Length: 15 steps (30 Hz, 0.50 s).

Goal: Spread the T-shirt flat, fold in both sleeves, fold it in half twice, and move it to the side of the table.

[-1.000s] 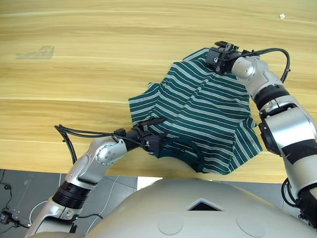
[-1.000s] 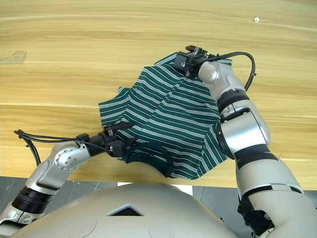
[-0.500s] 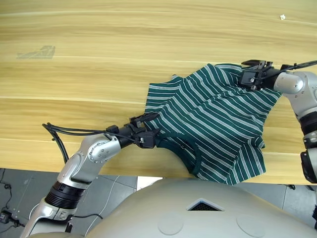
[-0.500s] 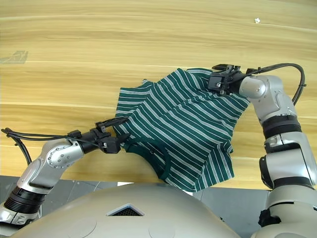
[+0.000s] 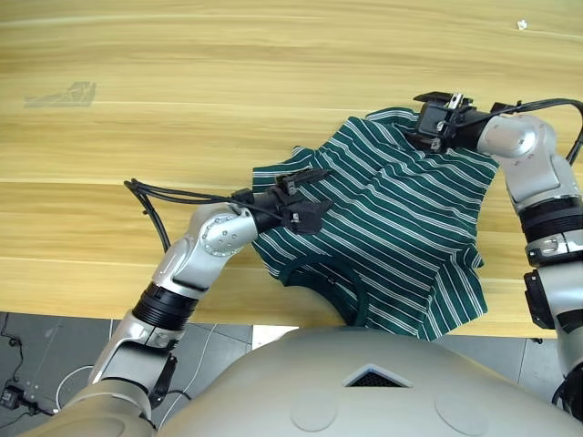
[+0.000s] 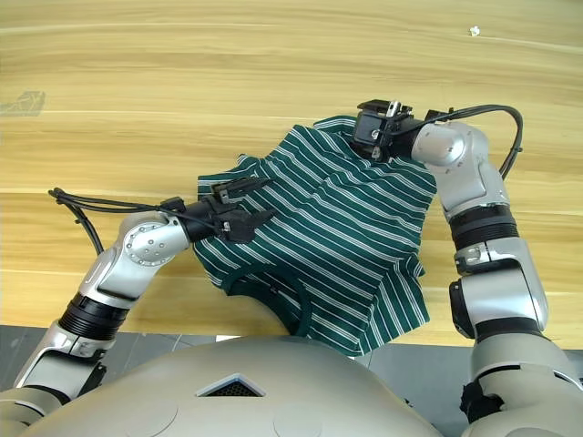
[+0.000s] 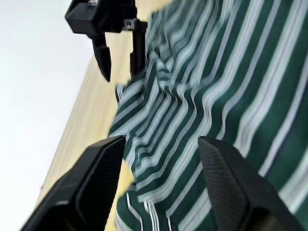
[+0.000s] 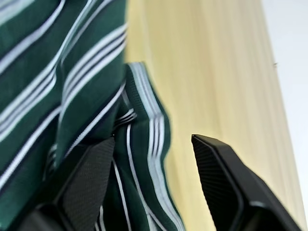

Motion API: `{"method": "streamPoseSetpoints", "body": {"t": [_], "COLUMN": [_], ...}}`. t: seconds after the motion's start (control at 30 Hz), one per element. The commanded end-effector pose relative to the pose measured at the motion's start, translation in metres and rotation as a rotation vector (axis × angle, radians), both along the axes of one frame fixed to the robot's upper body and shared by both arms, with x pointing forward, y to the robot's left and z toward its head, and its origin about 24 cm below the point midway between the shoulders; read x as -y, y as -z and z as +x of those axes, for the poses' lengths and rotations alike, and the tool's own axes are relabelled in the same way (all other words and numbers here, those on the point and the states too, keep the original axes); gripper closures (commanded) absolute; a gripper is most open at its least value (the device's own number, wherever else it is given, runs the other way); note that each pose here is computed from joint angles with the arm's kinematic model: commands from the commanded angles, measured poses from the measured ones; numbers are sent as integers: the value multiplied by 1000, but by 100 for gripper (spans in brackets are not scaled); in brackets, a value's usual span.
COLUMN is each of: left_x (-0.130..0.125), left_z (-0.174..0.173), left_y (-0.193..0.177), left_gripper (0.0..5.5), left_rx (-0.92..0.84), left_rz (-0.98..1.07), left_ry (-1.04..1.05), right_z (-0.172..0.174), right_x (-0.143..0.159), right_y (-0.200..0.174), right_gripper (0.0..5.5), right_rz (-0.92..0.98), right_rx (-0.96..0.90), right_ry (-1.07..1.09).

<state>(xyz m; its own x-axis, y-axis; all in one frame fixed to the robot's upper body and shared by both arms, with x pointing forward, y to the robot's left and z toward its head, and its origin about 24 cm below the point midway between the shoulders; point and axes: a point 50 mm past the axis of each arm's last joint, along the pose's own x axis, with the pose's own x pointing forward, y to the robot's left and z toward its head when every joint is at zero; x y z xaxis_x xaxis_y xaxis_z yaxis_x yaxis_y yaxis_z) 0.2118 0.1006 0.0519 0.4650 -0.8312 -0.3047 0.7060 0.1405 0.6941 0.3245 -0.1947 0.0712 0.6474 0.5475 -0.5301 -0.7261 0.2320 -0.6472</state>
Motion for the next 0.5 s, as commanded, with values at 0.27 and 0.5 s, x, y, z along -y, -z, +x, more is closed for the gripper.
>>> {"method": "streamPoseSetpoints", "body": {"t": [0.27,0.5], "left_x": [18,21], "left_z": [25,35], "left_y": [12,21], "left_gripper": [270,270], "left_rx": [-22,-3], "left_rz": [-49,-51], "left_ry": [-34,-57], "right_z": [34,50], "right_x": [-16,-66], "right_y": [-10,13], "right_gripper": [254,254], "right_rz": [74,40], "right_rx": [49,-16], "right_ry": [108,106]}}
